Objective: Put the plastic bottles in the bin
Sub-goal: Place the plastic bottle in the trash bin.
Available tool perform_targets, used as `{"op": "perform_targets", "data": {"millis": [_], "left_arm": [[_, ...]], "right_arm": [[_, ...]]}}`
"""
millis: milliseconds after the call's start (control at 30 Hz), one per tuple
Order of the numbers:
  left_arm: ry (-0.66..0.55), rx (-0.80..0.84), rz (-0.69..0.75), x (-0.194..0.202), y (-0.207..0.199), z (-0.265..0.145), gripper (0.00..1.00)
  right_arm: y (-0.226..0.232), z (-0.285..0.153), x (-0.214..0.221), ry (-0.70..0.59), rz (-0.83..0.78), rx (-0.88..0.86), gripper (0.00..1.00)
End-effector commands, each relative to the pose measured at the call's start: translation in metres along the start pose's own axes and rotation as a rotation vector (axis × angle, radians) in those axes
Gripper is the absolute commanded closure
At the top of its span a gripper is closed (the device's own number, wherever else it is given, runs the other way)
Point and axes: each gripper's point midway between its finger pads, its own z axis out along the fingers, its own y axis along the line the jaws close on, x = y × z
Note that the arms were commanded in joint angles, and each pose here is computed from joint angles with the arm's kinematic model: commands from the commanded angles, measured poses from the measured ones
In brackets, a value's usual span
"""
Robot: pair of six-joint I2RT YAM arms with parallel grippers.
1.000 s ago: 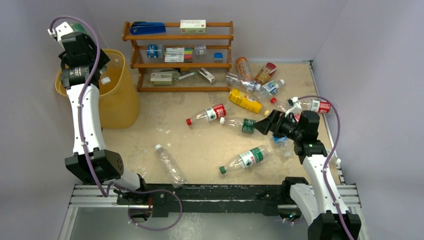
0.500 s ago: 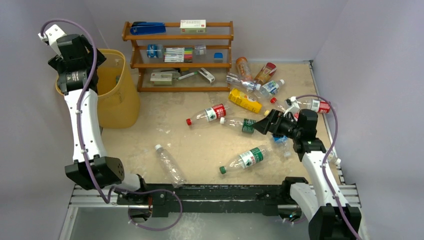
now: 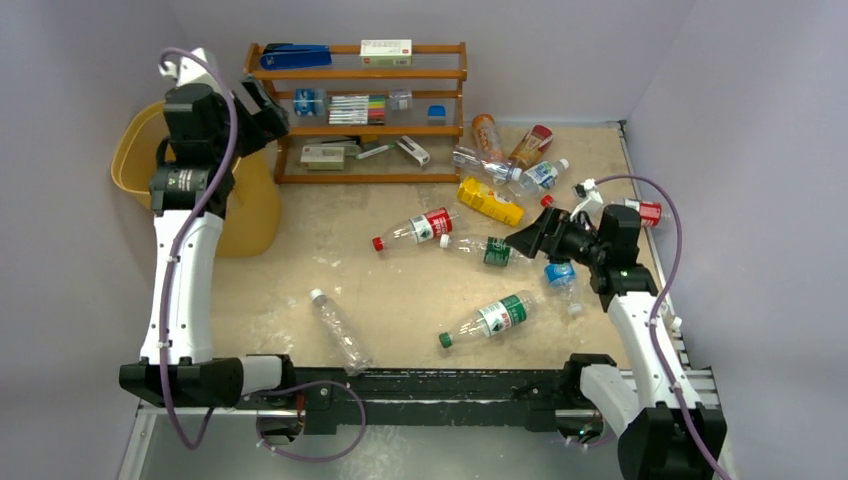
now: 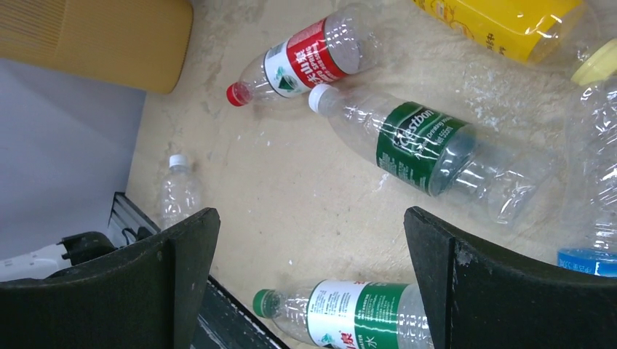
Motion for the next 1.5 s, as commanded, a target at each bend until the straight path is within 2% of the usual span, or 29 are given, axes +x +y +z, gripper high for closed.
{"op": "perform_targets", "data": {"millis": [0,333,567,667,800,967,1133,1333,1467], "left_arm": [[0.06,0.221,-0.006,0.026,-0.051,-0.017,0.12],[0.231,0.458,0.112,0.114,-0.127,-0.054,0.11],[0.391,0.57,0.303,0.222,-0.185,-0.092,0.11],[0.449,0.575,0.414,0.27,-0.194,-0.111,0.11],[0.514,0.586,0.457,0.309,-0.188,-0.125,0.11],[0.557,0.581,0.439,0.327,-0.165,-0.134,0.11],[0.59,0.571,0.423,0.335,-0.154,-0.139,0.11],[0.611,0.51,0.448,0.347,-0.144,-0.131,0.1],[0.641,0.468,0.446,0.356,-0.143,-0.126,0.1]], "right_arm": [[0.017,-0.011,-0.02,-0.046,-0.054,-0.015,0.0],[0.027,-0.024,-0.035,-0.113,-0.054,0.016,0.0],[0.017,-0.031,-0.042,-0.154,-0.003,0.111,0.0],[0.015,-0.032,-0.043,-0.158,0.025,0.13,0.0],[0.019,-0.029,-0.044,-0.147,0.053,0.11,0.0],[0.016,-0.025,-0.036,-0.076,0.065,0.113,0.0],[0.015,-0.02,-0.031,-0.064,0.083,0.092,0.0],[0.015,-0.009,-0.048,-0.067,0.081,0.081,0.0],[0.025,-0.006,-0.057,-0.019,0.12,0.062,0.0]]}}
